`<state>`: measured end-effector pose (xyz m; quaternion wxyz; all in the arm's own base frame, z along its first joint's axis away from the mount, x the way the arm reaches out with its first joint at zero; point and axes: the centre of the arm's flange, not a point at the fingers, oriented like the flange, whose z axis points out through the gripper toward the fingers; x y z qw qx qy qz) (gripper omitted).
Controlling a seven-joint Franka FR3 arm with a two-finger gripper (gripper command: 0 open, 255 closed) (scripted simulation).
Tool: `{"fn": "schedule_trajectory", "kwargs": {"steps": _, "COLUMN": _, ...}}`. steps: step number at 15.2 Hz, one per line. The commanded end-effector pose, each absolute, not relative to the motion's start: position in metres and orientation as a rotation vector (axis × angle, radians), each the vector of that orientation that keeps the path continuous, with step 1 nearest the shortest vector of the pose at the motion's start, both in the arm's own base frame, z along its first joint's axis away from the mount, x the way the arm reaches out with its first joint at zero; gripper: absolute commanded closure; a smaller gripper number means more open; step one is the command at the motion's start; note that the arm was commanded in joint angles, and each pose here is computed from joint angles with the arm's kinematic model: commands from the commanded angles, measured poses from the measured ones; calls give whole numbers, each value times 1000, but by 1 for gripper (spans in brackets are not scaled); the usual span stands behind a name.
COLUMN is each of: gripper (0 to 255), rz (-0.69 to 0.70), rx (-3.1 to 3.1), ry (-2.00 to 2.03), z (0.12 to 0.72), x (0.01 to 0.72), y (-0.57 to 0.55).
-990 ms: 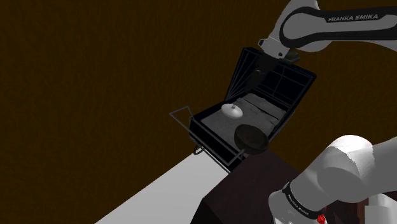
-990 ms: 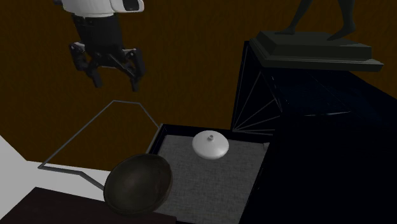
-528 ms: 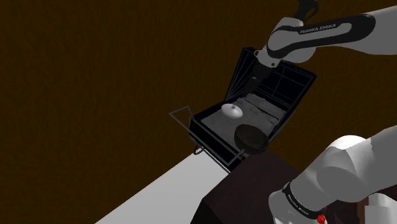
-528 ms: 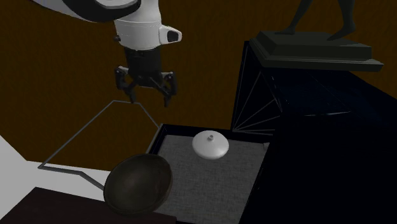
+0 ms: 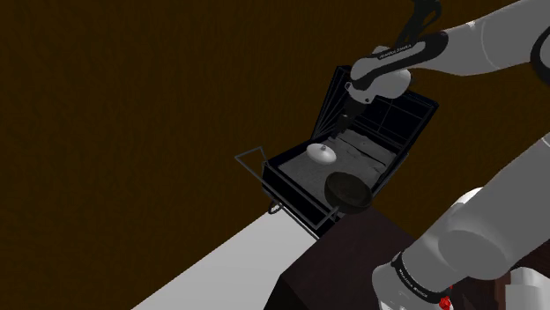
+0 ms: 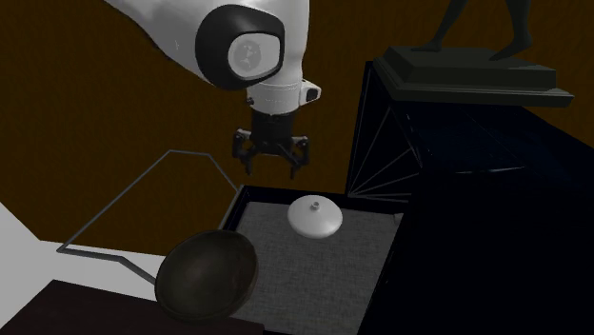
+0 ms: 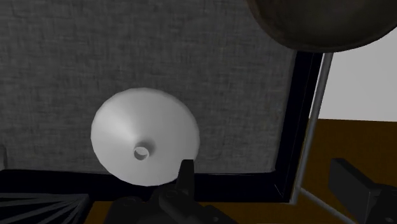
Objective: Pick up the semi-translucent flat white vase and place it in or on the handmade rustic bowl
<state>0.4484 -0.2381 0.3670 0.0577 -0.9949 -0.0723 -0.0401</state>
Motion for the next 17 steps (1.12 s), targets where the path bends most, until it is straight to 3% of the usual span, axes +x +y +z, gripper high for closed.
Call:
{"fn": "schedule_trajectory", "kwargs": {"steps": 1, "gripper": 0, "rz": -122, "rx": -3013, "ry": -228, "z": 352, "x": 457, "y": -256}}
{"fn": "schedule_trajectory", "kwargs": {"steps": 11, "gripper": 0, "rz": -119, "rx": -2995, "ry": -262, "z": 267, "x": 510, "y": -346}}
{"fn": "schedule_trajectory", "kwargs": {"steps": 17, "gripper": 0, "rz": -119, "rx": -2995, "ry": -262, "z": 239, "x": 513, "y": -344}}
